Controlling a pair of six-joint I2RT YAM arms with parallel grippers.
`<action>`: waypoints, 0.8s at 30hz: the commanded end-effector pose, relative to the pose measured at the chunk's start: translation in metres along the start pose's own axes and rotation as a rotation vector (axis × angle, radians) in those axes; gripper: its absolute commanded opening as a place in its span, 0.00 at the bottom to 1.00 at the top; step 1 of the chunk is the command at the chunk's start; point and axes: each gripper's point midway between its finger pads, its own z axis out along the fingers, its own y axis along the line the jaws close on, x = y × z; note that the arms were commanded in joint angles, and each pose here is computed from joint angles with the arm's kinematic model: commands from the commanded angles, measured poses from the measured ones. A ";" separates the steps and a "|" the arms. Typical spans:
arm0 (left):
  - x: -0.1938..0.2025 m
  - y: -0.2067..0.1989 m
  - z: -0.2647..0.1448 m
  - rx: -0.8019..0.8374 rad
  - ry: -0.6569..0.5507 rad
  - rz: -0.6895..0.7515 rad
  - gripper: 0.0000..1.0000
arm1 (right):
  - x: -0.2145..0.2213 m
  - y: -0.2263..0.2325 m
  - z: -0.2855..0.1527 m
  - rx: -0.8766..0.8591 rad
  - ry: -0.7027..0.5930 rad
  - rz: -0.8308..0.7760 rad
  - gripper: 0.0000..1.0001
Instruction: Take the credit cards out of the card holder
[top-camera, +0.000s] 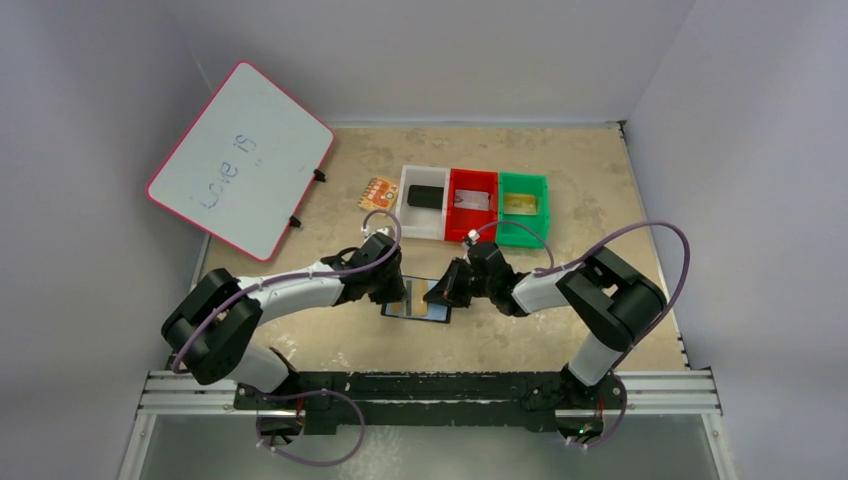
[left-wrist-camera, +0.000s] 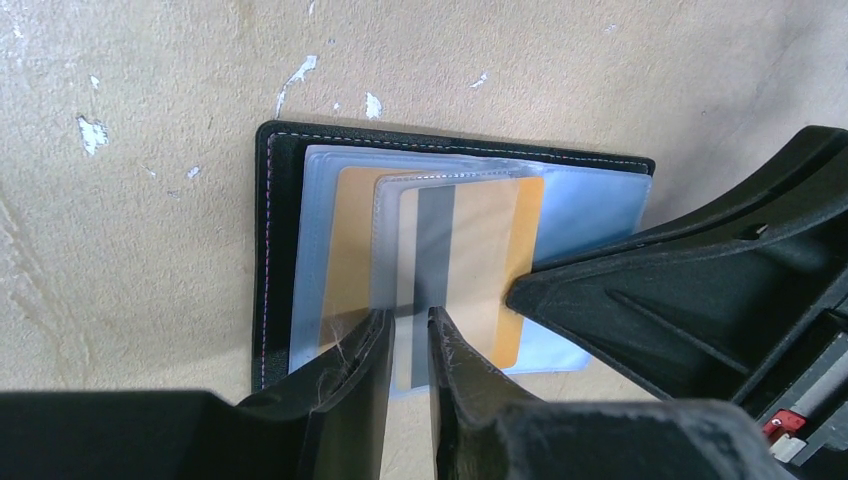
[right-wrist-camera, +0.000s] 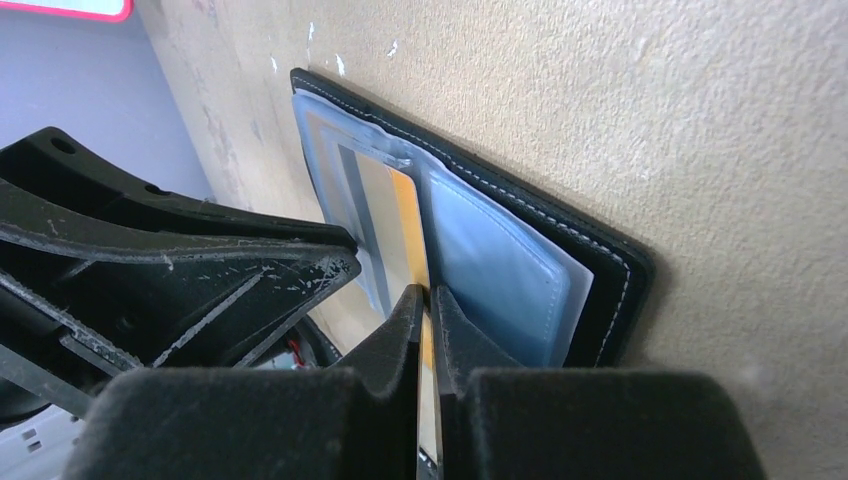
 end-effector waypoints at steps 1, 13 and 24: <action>0.012 0.038 0.007 -0.152 0.030 0.046 0.20 | -0.004 -0.010 -0.005 0.050 -0.034 0.020 0.04; 0.015 0.038 0.009 -0.154 0.038 0.056 0.18 | -0.008 -0.009 -0.010 0.041 -0.063 0.021 0.12; 0.017 0.032 0.009 -0.138 0.050 0.073 0.15 | -0.005 0.008 0.000 -0.072 -0.033 0.020 0.21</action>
